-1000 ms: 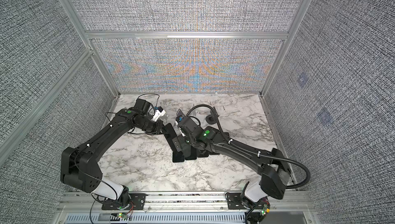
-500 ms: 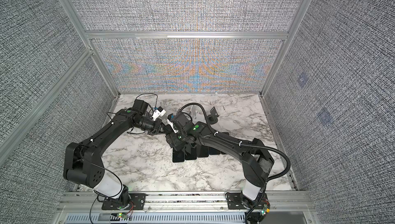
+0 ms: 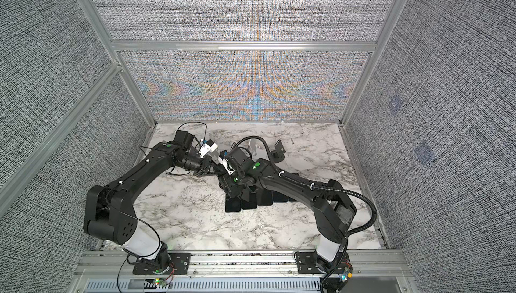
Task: Remove the phone from the phone stand
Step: 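Close the right gripper on the phone held by the left gripper, then open the left gripper and draw it back while the right gripper holds the phone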
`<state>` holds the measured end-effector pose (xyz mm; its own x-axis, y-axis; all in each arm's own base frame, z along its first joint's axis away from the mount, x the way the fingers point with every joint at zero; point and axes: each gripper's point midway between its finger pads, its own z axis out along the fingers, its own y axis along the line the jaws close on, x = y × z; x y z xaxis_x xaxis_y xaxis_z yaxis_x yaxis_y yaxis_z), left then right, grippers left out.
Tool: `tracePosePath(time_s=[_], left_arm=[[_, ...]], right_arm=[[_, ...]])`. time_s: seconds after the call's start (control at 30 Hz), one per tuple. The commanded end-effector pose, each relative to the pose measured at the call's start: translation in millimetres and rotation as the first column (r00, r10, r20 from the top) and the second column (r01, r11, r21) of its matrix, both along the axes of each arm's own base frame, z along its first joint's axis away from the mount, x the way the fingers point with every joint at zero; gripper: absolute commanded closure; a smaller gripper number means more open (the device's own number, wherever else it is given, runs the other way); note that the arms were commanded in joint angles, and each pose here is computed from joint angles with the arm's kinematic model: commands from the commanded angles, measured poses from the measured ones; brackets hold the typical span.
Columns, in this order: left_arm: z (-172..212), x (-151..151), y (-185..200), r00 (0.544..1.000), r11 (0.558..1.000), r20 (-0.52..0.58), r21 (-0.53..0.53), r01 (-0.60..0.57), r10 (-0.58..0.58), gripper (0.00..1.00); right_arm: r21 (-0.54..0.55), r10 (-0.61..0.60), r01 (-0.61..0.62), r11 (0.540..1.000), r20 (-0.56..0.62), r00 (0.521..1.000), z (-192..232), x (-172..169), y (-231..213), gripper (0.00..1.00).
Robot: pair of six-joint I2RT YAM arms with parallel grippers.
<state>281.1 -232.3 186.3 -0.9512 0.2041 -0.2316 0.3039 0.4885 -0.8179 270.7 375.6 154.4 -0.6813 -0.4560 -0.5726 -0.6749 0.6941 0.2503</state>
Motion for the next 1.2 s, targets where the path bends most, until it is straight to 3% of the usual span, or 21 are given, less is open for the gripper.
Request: tracePosePath(time_s=[0.0,0.17,0.37,0.4,0.47,0.5,0.6,0.83,0.93,1.07,1.17], left_arm=[[9,-3,-4,1.0,0.998,0.006,-0.054,0.028,-0.028,1.0],[7,-2,-4,1.0,0.999,0.002,-0.047,0.025,-0.025,1.0],[3,1,-2,1.0,1.0,0.011,-0.02,0.011,-0.01,1.0],[2,2,-1,1.0,1.0,0.013,-0.009,0.005,-0.005,0.97],[0,3,0,1.0,1.0,0.014,0.0,-0.001,0.001,0.71],[0,3,0,1.0,1.0,0.015,0.003,-0.002,0.002,0.63],[-1,5,2,1.0,1.0,0.022,0.019,-0.012,0.011,0.52],[-1,20,21,0.993,0.992,0.064,0.078,-0.101,0.096,0.49],[2,33,41,0.978,0.976,0.106,0.106,-0.19,0.179,0.49],[11,51,76,0.931,0.928,0.204,0.159,-0.337,0.303,0.49],[21,59,102,0.88,0.879,0.29,0.188,-0.439,0.377,0.48]], right_arm=[[0.017,-0.009,0.009,1.0,0.01,1.0,4,1,2,0.33],[0.026,-0.028,0.027,0.999,0.031,0.999,10,3,-2,0.45],[0.012,-0.043,0.043,0.999,0.029,0.999,6,5,-3,0.48],[0.003,-0.052,0.052,0.999,0.025,0.998,5,5,-5,0.5],[0.0,-0.073,0.073,0.997,0.022,0.997,6,7,-7,0.51],[0.004,-0.084,0.084,0.996,0.02,0.996,7,8,-7,0.52],[0.015,-0.108,0.107,0.994,0.02,0.994,10,9,-8,0.55],[-0.04,-0.232,0.233,0.972,0.022,0.972,11,11,-31,0.66],[-0.055,-0.326,0.326,0.944,0.005,0.945,11,10,-43,0.78],[-0.071,-0.427,0.426,0.902,0.0,0.904,4,9,-50,1.0],[-0.099,-0.523,0.522,0.847,0.018,0.852,3,7,-50,1.0]])
